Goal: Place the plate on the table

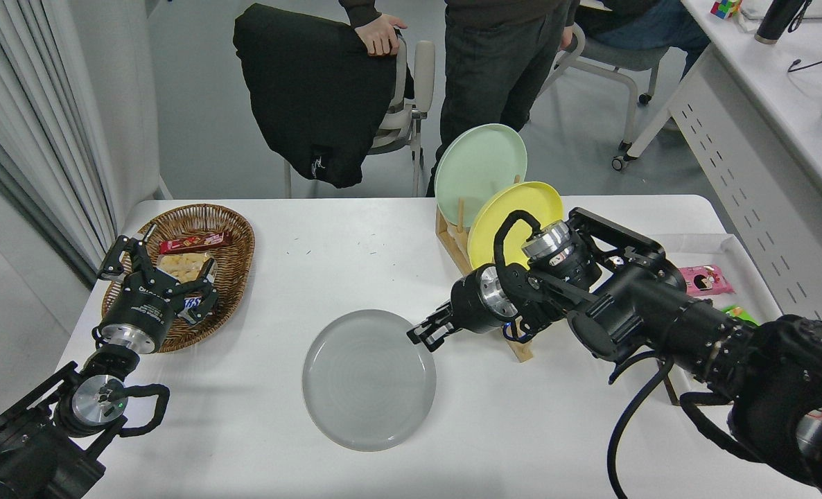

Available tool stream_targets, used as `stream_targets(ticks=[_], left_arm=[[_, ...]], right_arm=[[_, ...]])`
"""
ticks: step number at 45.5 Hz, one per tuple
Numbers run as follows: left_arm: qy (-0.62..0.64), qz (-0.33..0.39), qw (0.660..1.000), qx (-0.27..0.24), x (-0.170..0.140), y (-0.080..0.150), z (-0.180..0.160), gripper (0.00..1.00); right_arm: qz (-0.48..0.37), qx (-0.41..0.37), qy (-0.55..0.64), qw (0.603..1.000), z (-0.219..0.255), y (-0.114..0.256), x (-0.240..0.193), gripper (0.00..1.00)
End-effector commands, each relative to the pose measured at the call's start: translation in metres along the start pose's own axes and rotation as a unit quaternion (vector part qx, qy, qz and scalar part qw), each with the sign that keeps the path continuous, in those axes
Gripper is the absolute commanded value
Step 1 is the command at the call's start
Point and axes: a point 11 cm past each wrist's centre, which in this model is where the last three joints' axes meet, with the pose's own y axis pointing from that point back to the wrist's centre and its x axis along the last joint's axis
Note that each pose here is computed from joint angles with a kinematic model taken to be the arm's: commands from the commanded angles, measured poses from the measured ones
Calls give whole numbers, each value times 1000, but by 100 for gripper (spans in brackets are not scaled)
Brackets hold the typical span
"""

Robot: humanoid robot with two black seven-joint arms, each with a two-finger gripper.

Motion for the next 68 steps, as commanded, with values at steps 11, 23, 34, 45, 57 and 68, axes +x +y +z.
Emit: stream_targets(ticks=[11, 23, 34, 45, 57, 68], left_arm=[[0, 0, 1000, 0, 0, 0, 0, 98], [0, 0, 1000, 0, 0, 0, 0, 98], [0, -1, 1000, 0, 0, 0, 0, 98], [0, 0, 1000, 0, 0, 0, 0, 98], [0, 0, 1000, 0, 0, 0, 0, 98], [0, -1, 1000, 0, 0, 0, 0, 98]], right_arm=[[13, 25, 0, 1000, -14, -5, 14, 0], [15, 21, -8, 1000, -15, -9, 21, 0], [17, 19, -10, 1000, -15, -12, 24, 0], [15, 19, -9, 1000, -15, -13, 25, 0], [16, 28, -5, 999, -19, -12, 27, 0], [13, 28, -4, 1000, -19, -12, 26, 0]])
